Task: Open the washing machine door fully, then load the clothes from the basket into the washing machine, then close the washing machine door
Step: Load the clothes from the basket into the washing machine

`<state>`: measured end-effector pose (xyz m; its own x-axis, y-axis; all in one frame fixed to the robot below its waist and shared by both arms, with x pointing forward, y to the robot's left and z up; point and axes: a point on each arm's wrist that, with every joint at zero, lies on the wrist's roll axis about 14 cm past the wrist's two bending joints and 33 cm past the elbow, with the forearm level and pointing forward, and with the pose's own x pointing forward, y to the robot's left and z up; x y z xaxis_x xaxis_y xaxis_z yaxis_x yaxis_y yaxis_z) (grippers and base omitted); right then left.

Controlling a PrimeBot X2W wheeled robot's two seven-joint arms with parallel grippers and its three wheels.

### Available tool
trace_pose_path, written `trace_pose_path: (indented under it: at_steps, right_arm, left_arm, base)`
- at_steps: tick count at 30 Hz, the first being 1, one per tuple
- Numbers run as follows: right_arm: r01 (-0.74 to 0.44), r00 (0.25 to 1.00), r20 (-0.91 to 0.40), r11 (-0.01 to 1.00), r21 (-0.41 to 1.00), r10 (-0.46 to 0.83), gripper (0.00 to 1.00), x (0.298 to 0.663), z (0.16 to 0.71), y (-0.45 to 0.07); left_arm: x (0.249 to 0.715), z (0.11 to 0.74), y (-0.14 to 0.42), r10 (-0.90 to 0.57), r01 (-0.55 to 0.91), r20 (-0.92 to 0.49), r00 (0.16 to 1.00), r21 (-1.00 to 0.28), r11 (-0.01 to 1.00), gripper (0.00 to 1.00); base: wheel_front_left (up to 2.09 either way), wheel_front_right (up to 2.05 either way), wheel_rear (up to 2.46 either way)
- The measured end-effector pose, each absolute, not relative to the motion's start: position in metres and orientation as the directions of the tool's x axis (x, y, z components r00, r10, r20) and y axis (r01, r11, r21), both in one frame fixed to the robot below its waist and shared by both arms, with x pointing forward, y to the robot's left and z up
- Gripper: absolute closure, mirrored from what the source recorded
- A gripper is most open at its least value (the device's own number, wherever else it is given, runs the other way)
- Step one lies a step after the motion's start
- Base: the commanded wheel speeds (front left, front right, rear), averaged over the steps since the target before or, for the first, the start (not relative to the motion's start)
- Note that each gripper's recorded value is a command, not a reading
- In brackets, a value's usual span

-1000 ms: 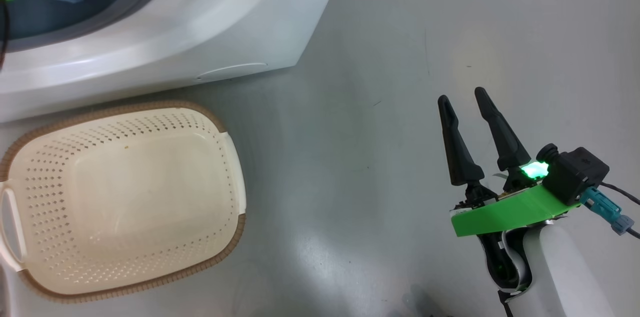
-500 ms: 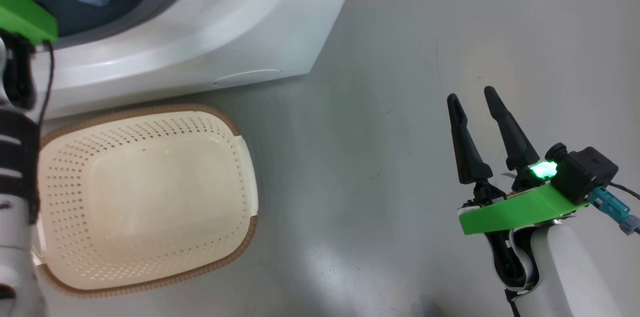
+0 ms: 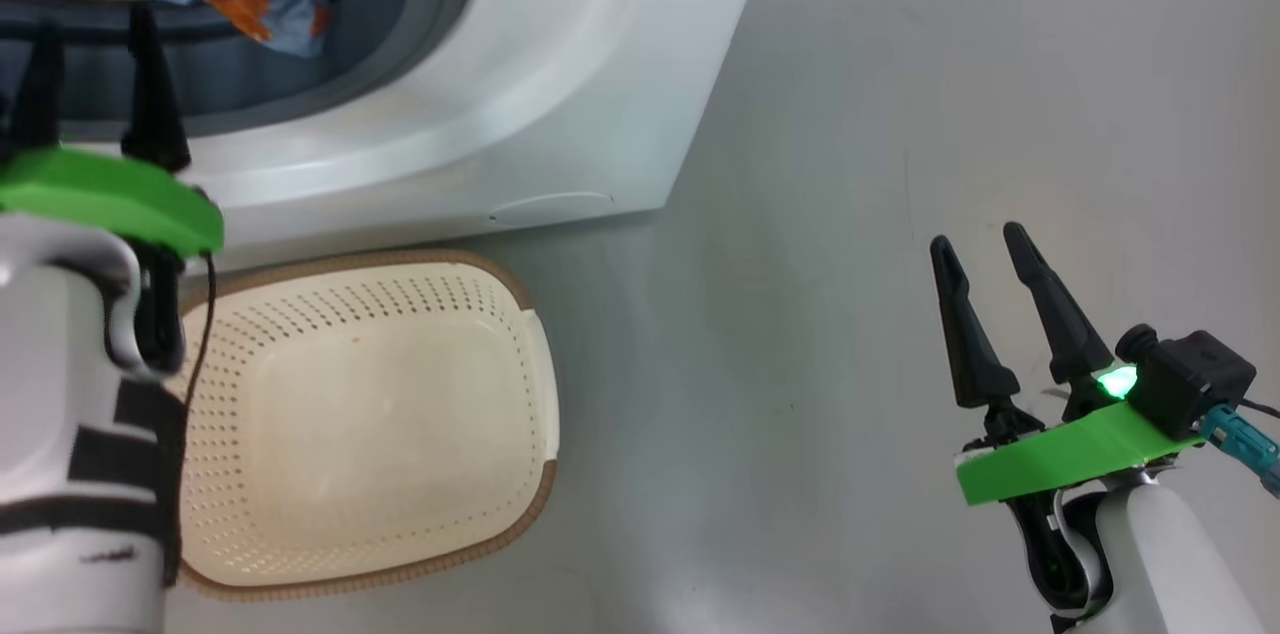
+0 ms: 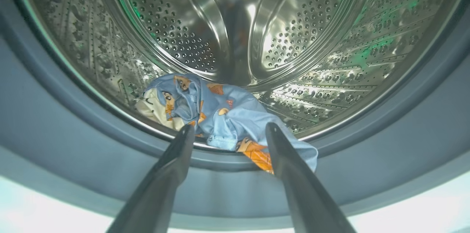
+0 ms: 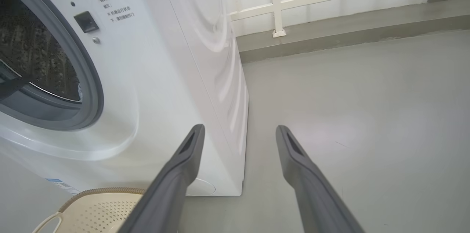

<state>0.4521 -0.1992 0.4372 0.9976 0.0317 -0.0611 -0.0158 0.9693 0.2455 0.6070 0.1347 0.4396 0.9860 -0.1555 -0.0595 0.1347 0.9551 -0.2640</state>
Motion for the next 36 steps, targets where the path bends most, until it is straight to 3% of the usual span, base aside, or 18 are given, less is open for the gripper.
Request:
trace_pose_path:
  at_steps: [36]
  right_arm:
    - [-0.033,0.999,-0.021,0.974,0.225,0.039,0.0,0.366,0.475,-0.212]
  left_arm:
    - [0.418,0.459,0.188,-0.046,0.033,-0.067,0.997,-0.185,0.982,0.0]
  base:
    - [0.0,0.0,0.0]
